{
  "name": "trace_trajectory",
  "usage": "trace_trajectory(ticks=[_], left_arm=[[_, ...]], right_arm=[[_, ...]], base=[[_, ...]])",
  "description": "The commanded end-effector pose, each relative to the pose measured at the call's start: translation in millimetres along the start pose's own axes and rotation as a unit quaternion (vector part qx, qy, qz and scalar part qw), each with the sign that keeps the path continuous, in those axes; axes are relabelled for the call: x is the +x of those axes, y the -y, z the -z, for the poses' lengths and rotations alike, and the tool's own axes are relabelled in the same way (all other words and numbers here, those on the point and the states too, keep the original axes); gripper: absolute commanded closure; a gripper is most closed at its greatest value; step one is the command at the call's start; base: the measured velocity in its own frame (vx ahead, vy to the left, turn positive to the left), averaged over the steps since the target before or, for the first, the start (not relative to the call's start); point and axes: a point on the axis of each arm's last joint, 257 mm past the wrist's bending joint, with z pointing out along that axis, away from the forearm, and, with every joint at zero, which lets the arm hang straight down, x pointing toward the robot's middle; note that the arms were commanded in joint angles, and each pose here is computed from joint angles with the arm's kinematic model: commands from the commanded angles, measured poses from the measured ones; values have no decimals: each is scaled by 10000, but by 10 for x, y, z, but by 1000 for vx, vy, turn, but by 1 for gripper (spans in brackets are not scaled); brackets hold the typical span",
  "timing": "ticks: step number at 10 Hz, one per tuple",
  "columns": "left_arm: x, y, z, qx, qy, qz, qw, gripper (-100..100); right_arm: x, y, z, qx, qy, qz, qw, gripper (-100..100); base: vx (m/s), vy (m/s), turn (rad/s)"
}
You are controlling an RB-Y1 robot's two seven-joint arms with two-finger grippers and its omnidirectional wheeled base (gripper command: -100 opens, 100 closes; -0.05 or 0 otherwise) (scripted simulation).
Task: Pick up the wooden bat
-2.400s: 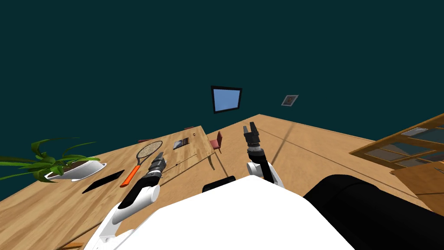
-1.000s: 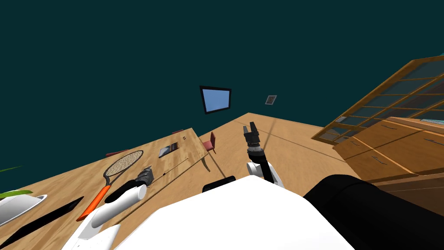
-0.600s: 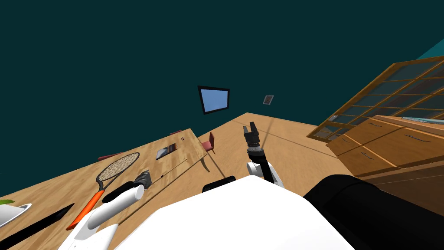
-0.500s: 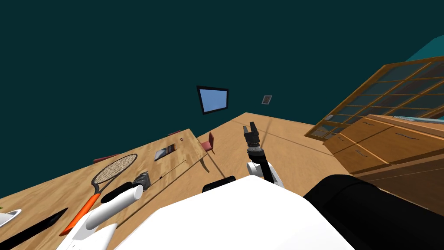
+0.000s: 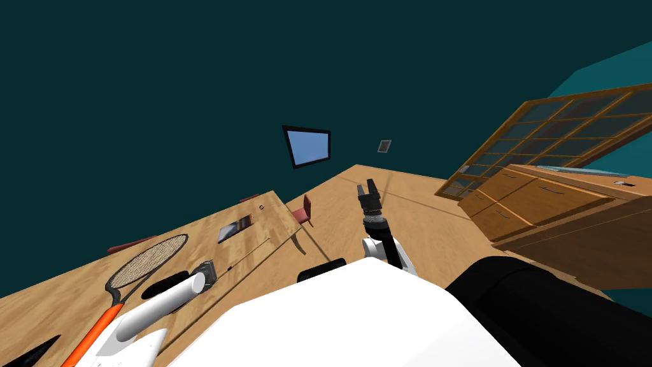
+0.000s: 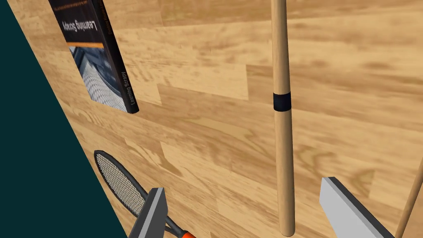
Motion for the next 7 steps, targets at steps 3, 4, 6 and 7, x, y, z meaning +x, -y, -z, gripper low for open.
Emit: trace_trajectory(ticks=[3, 4, 6, 7], left_arm=[[-185, -281, -58, -619, 108, 259, 9977, -100], [-265, -373, -75, -829, 154, 422, 9955, -100], [-330, -534, -69, -1168, 194, 581, 9913, -100], [-329, -592, -55, -1282, 197, 582, 9898, -100]], right_arm=[[0, 0, 0, 0, 0, 0, 10000, 0], [0, 0, 0, 1, 0, 1, 10000, 0], [0, 0, 0, 1, 0, 1, 10000, 0], [0, 0, 0, 0, 0, 0, 10000, 0]], base=[[1, 32, -119], [-7, 42, -161], [-1, 41, -132], [1, 44, -117]])
